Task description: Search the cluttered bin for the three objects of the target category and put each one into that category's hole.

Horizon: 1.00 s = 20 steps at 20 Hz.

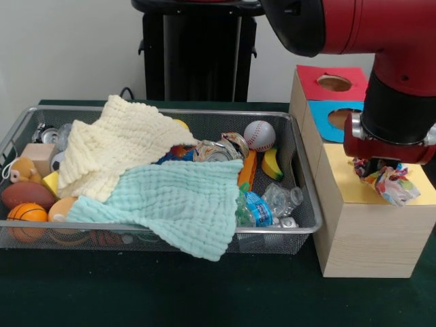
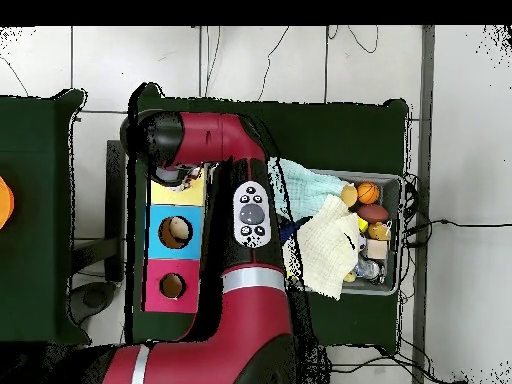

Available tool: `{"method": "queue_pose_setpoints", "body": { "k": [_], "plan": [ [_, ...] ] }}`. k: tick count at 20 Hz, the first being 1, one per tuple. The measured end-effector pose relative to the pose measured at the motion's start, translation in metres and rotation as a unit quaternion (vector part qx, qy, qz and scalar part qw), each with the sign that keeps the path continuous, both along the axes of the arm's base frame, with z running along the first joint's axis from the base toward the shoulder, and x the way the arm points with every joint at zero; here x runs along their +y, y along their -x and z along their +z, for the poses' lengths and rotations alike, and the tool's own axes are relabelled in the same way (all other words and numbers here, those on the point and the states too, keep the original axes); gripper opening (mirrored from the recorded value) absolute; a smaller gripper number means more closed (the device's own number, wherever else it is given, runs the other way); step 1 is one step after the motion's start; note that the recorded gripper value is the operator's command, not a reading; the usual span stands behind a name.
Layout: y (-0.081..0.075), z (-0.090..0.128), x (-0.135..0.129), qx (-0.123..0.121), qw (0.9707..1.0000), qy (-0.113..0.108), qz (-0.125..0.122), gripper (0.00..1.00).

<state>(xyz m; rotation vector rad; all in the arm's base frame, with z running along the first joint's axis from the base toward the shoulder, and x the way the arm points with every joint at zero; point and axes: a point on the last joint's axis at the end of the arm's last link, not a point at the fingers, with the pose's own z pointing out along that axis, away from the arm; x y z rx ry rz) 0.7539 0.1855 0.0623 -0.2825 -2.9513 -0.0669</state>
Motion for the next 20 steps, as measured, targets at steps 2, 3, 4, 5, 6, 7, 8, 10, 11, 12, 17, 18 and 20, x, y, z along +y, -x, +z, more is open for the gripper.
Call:
{"method": "queue_pose_setpoints", "body": {
  "k": [2,3,4,5,6,7,8,10,11,12,17,18,20],
  "plan": [
    [-0.002,-0.008,0.003,0.0,1.0,-0.001,0.001,0.0],
    [-0.003,-0.01,0.004,0.001,1.0,-0.001,0.002,0.0],
    [-0.003,-0.012,0.004,0.001,1.0,-0.001,0.002,0.0],
    [-0.003,-0.016,0.006,0.003,1.0,-0.002,0.002,0.0],
    [-0.003,-0.019,0.006,0.004,1.0,-0.002,0.003,0.0],
    [-0.002,-0.024,0.006,0.006,1.0,-0.002,0.003,0.0],
    [-0.001,-0.029,0.006,0.008,1.0,-0.002,0.003,0.0],
    [-0.001,-0.033,0.007,0.012,0.9999,-0.003,0.002,0.0],
    [-0.001,-0.032,0.007,0.013,0.9999,-0.003,0.003,0.0],
    [-0.001,-0.032,0.007,0.013,0.9999,-0.003,0.002,0.0],
    [-0.001,-0.032,0.007,0.013,0.9999,-0.003,0.002,0.0],
    [-0.001,-0.032,0.007,0.013,0.9999,-0.003,0.002,0.0],
    [-0.001,-0.032,0.007,0.014,0.9999,-0.003,0.002,0.0]
  ]
}}
